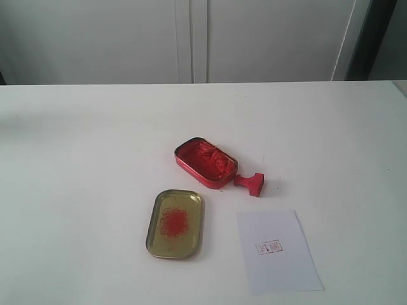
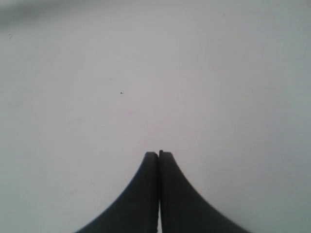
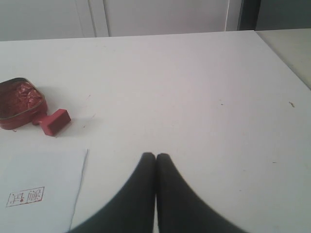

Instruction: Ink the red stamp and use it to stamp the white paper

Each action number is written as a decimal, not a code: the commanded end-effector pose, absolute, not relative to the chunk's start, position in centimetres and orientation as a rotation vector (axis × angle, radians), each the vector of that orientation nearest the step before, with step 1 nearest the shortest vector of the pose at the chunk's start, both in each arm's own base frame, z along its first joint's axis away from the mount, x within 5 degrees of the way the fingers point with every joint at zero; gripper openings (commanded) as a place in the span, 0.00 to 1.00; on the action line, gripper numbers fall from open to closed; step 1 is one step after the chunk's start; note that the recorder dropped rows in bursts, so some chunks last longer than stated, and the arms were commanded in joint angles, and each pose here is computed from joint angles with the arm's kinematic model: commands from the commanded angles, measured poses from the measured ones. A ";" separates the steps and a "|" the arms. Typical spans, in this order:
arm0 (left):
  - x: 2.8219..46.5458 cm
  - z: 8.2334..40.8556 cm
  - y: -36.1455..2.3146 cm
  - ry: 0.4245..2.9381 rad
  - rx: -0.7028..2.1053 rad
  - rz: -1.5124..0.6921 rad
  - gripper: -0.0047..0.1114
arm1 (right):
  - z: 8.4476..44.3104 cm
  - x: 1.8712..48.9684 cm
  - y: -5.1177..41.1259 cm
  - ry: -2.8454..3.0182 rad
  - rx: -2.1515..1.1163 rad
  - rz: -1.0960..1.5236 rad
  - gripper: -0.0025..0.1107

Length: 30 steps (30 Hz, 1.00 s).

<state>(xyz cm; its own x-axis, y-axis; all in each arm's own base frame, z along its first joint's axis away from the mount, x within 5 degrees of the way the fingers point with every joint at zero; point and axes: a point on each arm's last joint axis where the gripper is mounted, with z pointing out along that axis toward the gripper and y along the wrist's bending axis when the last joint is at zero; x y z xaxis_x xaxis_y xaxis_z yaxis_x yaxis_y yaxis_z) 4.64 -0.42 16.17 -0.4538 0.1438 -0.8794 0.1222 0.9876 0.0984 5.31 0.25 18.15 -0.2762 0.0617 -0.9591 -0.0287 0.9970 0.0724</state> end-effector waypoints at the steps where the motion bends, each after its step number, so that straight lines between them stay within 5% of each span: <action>1: 4.6 15.8 -0.4 2.052 0.176 0.021 0.04 | 18.2 5.3 0.2 1.834 0.023 0.076 0.02; 30: 4.7 15.6 -0.4 2.046 0.173 0.017 0.04 | 18.2 5.3 0.2 1.834 0.023 0.076 0.02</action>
